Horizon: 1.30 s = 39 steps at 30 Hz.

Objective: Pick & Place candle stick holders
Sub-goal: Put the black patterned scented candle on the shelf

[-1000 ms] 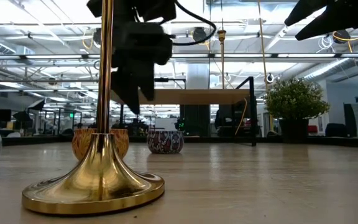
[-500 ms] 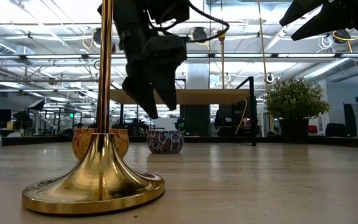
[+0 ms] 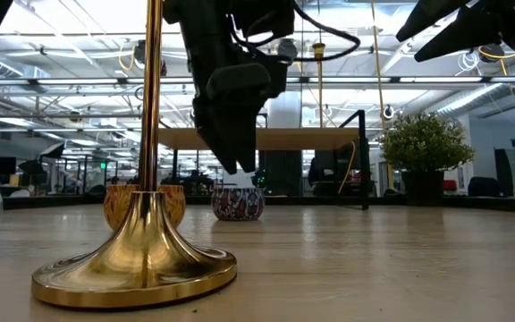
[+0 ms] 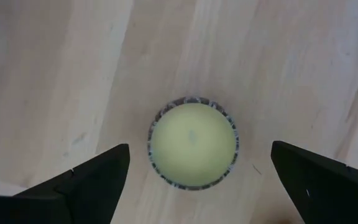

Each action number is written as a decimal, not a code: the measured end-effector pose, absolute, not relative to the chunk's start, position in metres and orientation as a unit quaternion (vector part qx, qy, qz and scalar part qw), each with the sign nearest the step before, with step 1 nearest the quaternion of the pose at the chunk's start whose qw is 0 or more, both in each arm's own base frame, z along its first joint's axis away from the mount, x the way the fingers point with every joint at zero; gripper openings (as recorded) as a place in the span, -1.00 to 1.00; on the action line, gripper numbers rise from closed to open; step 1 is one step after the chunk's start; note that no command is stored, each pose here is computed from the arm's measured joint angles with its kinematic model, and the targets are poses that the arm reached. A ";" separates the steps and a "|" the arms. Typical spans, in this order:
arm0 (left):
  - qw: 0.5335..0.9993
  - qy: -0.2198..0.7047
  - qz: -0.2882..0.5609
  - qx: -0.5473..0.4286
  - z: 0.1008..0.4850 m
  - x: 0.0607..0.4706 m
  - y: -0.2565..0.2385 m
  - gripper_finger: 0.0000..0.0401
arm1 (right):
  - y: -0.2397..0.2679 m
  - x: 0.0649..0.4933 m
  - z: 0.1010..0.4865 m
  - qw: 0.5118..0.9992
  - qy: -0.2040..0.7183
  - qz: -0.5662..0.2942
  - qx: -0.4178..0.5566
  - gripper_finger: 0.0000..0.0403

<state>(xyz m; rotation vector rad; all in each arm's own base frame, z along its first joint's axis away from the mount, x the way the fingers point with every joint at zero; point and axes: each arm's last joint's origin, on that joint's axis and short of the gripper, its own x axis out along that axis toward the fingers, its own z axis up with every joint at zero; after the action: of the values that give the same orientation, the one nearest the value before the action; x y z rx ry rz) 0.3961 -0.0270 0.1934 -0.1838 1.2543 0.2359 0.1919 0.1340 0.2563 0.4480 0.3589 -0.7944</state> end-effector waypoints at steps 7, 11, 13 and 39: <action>0.799 0.586 0.115 -0.066 0.189 0.397 -0.029 0.99 | 0.134 0.192 0.256 0.882 0.171 -0.380 0.218 0.05; 0.799 0.588 0.112 -0.063 0.186 0.399 -0.028 0.99 | 0.134 0.192 0.257 0.883 0.171 -0.380 0.217 0.05; 0.799 0.588 0.111 -0.060 0.186 0.399 -0.028 0.99 | 0.134 0.192 0.257 0.883 0.171 -0.380 0.217 0.05; 0.785 0.609 0.101 -0.063 0.163 0.405 -0.017 0.98 | 0.135 0.193 0.257 0.883 0.167 -0.379 0.223 0.05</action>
<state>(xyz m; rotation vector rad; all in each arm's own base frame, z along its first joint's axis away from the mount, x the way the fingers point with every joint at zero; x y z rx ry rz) 0.4052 -0.0168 0.1625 -0.1358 1.3128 0.2183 0.1930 0.1350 0.2567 0.4635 0.3481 -0.7890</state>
